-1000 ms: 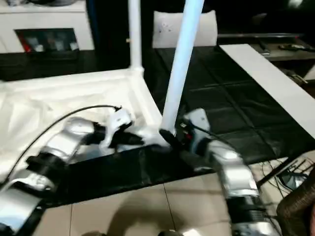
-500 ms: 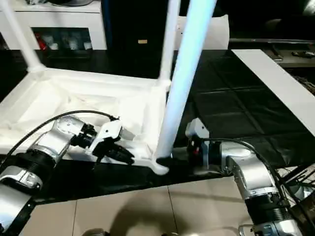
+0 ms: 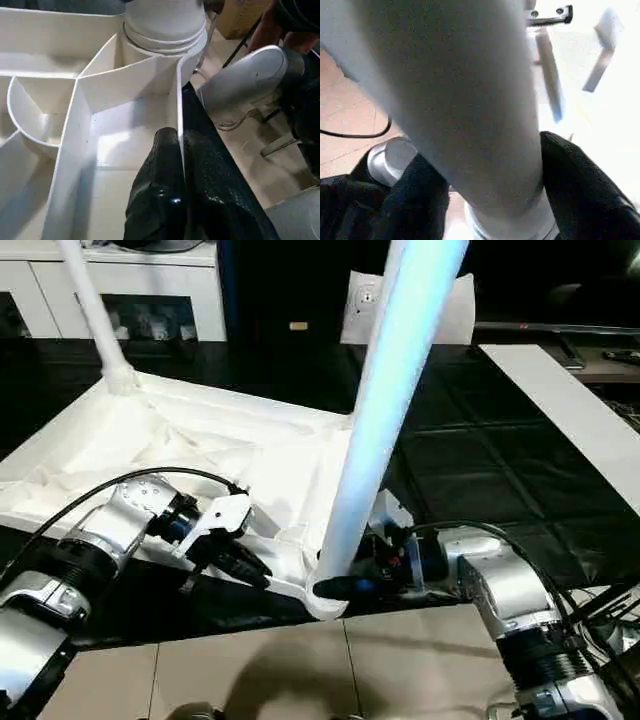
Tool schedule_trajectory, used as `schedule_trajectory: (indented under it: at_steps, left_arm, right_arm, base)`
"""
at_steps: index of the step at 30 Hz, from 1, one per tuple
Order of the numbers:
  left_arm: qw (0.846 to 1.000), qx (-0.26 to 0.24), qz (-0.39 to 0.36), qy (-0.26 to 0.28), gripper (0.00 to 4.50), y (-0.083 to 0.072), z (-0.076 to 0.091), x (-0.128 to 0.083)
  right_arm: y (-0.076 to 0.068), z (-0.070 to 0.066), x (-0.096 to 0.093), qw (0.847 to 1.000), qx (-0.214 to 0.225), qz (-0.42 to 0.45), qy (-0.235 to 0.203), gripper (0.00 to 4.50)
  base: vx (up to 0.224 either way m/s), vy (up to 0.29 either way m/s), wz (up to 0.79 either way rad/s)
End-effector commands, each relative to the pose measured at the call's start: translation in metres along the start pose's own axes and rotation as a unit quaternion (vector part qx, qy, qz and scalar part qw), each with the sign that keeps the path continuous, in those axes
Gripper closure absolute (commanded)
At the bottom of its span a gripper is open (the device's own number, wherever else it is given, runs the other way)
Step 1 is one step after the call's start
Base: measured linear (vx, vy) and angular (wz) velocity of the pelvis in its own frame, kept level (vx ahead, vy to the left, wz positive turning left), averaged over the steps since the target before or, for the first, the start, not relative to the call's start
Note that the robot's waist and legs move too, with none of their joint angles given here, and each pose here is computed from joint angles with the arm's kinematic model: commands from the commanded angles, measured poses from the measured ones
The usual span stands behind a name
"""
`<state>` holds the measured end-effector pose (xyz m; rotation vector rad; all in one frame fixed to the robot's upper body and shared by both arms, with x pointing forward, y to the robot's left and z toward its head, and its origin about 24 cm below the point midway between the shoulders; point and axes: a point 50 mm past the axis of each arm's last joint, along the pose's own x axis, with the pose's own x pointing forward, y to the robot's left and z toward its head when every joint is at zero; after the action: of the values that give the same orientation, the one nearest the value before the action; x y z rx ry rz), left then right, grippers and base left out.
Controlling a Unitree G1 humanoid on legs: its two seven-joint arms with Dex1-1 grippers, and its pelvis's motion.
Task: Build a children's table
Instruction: Rotate leg to tighten
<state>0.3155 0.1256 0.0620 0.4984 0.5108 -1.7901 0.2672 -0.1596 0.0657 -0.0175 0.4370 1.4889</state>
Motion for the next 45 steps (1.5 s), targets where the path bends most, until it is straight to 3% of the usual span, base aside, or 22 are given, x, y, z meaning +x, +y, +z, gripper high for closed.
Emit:
schedule_trajectory:
  at_steps: [1,9,13,18,19,20,23,25,30,32,33,38,41,45]
  left_arm:
    - [0.999,0.024,-0.019,0.014,4.50,0.003,0.009,0.003]
    - [1.000,0.006,0.021,-0.014,4.50,0.008,0.012,0.004]
    - [0.992,-0.038,0.110,-0.045,4.50,0.020,0.017,0.013]
    - [0.976,-0.081,0.181,-0.088,4.50,0.030,0.028,0.028]
    - [0.963,-0.103,0.224,-0.106,4.50,0.037,0.035,0.037]
    - [0.963,-0.104,0.225,-0.106,4.50,0.038,0.036,0.037]
    - [0.947,-0.132,0.266,-0.126,4.50,0.045,0.046,0.046]
    - [0.926,-0.156,0.308,-0.149,4.50,0.053,0.057,0.050]
    - [0.909,-0.166,0.337,-0.180,4.50,0.059,0.069,0.049]
    - [0.911,-0.158,0.341,-0.168,4.50,0.059,0.068,0.046]
    - [0.916,-0.149,0.339,-0.155,4.50,0.058,0.065,0.043]
    - [0.928,-0.130,0.325,-0.129,4.50,0.052,0.056,0.037]
    - [0.940,-0.112,0.304,-0.103,4.50,0.046,0.042,0.028]
    - [0.964,-0.064,0.246,-0.075,4.50,0.033,0.025,0.013]
  right_arm:
    - [0.001,0.005,0.000,1.000,-0.004,0.020,0.002,2.08]
    - [0.004,0.005,0.005,1.000,0.010,0.009,-0.016,2.30]
    - [0.002,-0.001,0.019,0.995,0.024,-0.086,-0.048,2.31]
    - [-0.006,-0.005,0.038,0.977,0.044,-0.195,-0.069,2.44]
    - [-0.012,-0.002,0.051,0.964,0.065,-0.242,-0.089,2.46]
    - [-0.012,-0.002,0.051,0.964,0.066,-0.243,-0.090,2.46]
    - [-0.022,0.006,0.066,0.943,0.095,-0.298,-0.112,2.51]
    - [-0.033,0.016,0.083,0.925,0.130,-0.338,-0.118,2.51]
    - [-0.043,0.031,0.100,0.912,0.144,-0.364,-0.120,2.51]
    - [-0.046,0.034,0.101,0.910,0.137,-0.371,-0.123,2.51]
    - [-0.047,0.035,0.100,0.907,0.139,-0.375,-0.131,1.96]
    - [-0.047,0.032,0.091,0.907,0.127,-0.379,-0.131,1.45]
    - [-0.044,0.023,0.076,0.915,0.102,-0.371,-0.121,1.24]
    - [-0.034,0.012,0.045,0.937,0.053,-0.325,-0.114,0.86]
  base:
    - [0.000,0.000,0.00]
    - [0.000,0.000,0.00]
    - [0.000,0.000,0.00]
    - [0.000,0.000,0.00]
    - [0.000,0.000,0.00]
    - [0.000,0.000,0.00]
    - [0.000,0.000,0.00]
    - [0.000,0.000,0.00]
    - [0.000,0.000,0.00]
    - [0.000,0.000,0.00]
    - [0.000,0.000,0.00]
    - [0.000,0.000,0.00]
    - [0.000,0.000,0.00]
    - [0.000,0.000,0.00]
